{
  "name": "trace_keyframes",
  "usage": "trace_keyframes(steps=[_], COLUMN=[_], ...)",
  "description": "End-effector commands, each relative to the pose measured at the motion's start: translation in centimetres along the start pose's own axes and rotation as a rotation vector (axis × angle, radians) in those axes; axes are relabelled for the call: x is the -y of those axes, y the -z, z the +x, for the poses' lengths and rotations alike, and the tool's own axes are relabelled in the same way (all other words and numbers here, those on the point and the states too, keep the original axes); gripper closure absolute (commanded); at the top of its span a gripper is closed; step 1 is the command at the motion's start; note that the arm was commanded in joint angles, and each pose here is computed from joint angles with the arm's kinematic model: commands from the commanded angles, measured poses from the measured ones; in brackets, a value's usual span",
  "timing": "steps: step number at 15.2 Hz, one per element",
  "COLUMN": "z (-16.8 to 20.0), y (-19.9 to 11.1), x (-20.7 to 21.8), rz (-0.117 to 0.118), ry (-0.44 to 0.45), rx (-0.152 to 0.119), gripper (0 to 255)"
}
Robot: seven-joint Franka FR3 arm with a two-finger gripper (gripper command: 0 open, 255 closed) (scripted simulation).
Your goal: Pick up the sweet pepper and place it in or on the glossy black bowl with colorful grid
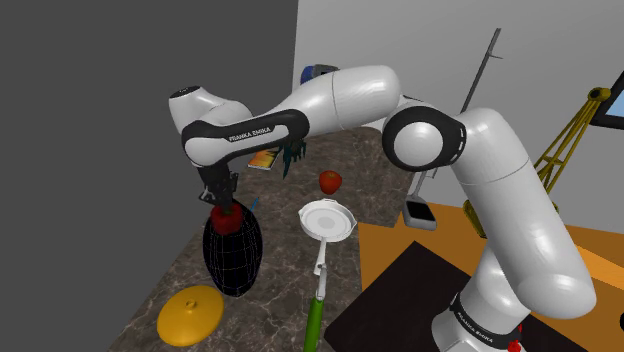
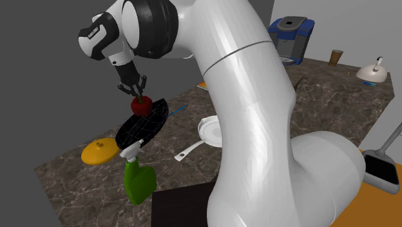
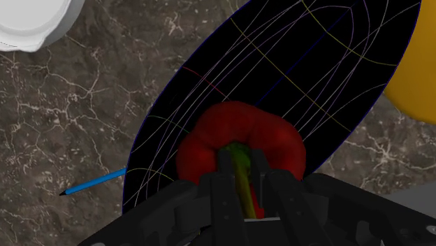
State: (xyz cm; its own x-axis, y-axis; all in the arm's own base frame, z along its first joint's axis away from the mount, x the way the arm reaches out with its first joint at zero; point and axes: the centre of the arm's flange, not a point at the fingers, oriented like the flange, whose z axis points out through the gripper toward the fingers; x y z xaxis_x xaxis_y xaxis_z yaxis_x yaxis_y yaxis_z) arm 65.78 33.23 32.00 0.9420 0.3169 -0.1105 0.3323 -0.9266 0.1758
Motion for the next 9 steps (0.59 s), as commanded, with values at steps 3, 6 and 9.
trace_keyframes(steps=[3, 6, 9], z=[0.0, 0.0, 0.0], y=[0.0, 0.0, 2.7], x=[0.0, 0.0, 0.0], rz=[0.000, 0.000, 0.000], ry=[0.000, 0.000, 0.000], rx=[-0.001, -0.001, -0.001], gripper=[0, 0, 0])
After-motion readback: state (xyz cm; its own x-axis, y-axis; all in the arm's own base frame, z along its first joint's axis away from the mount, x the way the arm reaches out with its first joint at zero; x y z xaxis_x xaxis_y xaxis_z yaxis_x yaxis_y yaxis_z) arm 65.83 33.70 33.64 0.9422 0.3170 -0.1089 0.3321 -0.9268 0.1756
